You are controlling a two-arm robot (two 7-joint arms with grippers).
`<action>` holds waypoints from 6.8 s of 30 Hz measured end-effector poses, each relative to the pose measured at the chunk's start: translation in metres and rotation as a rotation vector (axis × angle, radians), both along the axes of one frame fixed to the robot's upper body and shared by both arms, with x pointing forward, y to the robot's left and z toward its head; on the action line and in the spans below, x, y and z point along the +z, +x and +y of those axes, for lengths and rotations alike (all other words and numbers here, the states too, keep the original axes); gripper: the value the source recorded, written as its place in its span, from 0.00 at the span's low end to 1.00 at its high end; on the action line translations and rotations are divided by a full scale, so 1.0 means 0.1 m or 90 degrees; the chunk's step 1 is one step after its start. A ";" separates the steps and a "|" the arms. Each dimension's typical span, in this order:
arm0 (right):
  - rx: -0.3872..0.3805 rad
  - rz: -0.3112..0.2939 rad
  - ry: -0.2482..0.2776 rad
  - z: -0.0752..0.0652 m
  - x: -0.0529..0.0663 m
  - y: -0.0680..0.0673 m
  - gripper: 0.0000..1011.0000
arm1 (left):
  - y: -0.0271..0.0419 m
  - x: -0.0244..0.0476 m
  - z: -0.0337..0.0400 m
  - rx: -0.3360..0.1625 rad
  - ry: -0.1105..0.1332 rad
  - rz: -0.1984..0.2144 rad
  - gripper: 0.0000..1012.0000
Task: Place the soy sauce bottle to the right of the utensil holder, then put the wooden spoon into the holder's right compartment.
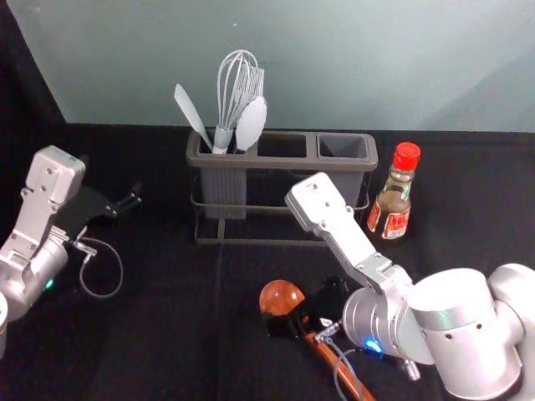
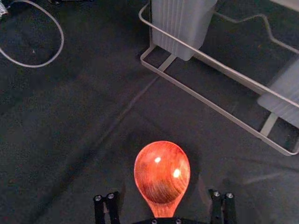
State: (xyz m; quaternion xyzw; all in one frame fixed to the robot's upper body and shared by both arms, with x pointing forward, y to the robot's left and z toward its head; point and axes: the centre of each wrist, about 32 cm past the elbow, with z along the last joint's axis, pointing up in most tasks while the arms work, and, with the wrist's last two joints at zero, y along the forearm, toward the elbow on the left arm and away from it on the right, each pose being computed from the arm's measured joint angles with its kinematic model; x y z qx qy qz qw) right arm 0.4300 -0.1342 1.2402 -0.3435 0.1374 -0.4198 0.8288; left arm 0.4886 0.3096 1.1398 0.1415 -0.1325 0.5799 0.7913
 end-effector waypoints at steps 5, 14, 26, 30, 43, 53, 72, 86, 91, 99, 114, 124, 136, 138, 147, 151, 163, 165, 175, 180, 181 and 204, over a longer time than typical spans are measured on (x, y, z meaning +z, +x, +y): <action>0.001 0.018 0.002 0.04 -0.03 0.09 0.99 | 0.000 0.000 0.000 0.000 0.000 0.000 1.00; 0.002 0.030 -0.008 0.10 -0.10 0.16 0.99 | 0.000 0.000 0.000 0.000 0.000 0.000 1.00; 0.002 0.033 -0.014 0.14 -0.14 0.18 0.99 | 0.000 0.000 0.000 0.000 0.000 0.000 1.00; 0.003 0.034 -0.017 0.15 -0.15 0.19 0.99 | 0.000 0.000 0.000 0.000 0.000 0.000 1.00; 0.002 0.037 -0.020 0.17 -0.18 0.22 0.99 | 0.000 0.000 0.000 0.000 0.000 0.000 1.00; 0.002 0.035 -0.025 0.20 -0.19 0.25 0.92 | 0.000 0.000 0.000 0.000 0.000 0.000 1.00; -0.006 -0.003 -0.010 -0.01 0.03 0.14 0.83 | 0.000 0.000 0.000 0.000 0.000 0.000 1.00; -0.004 -0.139 0.062 -0.49 0.12 -0.23 0.83 | 0.000 0.000 0.000 0.000 0.000 0.000 1.00; -0.009 -0.207 0.085 -0.64 0.08 -0.36 0.83 | 0.000 0.000 0.000 0.000 0.000 0.000 1.00; -0.019 -0.303 0.122 -0.83 0.00 -0.52 0.83 | 0.000 0.000 0.000 0.000 0.000 0.000 1.00; -0.032 -0.495 0.215 -1.00 -0.31 -0.72 0.83 | 0.000 0.000 0.000 0.000 0.000 0.000 1.00; -0.013 -0.603 0.283 -1.06 -0.56 -0.72 0.83 | 0.000 0.000 0.000 0.000 0.000 0.000 1.00; -0.017 -0.610 0.284 -1.03 -0.64 -0.71 0.83 | 0.000 0.000 0.000 0.000 0.000 0.000 1.00; -0.017 -0.611 0.284 -1.03 -0.64 -0.70 0.83 | 0.000 0.000 0.000 0.000 0.000 0.000 1.00; -0.015 -0.611 0.284 -1.04 -0.63 -0.70 0.83 | 0.000 0.000 0.000 0.000 0.000 0.000 1.00; -0.014 -0.611 0.284 -1.04 -0.63 -0.70 0.83 | 0.000 0.000 0.000 0.000 0.000 0.000 1.00; -0.014 -0.620 0.291 -1.02 -0.61 -0.66 0.83 | 0.000 0.000 0.000 0.000 0.000 0.000 1.00; -0.013 -0.625 0.294 -1.01 -0.59 -0.64 0.83 | 0.000 0.000 0.000 0.000 0.000 0.000 1.00; 0.005 -0.649 0.319 -0.95 -0.48 -0.28 0.83 | 0.000 0.000 0.000 0.000 0.000 0.000 1.00; 0.020 -0.650 0.335 -0.92 -0.40 -0.11 0.83 | 0.000 0.000 0.000 0.000 0.000 0.000 1.00; 0.024 -0.651 0.339 -0.92 -0.37 -0.06 0.83 | 0.000 0.000 0.000 0.000 0.000 0.000 1.00; 0.079 -0.719 0.379 -0.74 0.02 0.73 0.83 | 0.000 0.000 0.000 0.000 0.000 0.000 1.00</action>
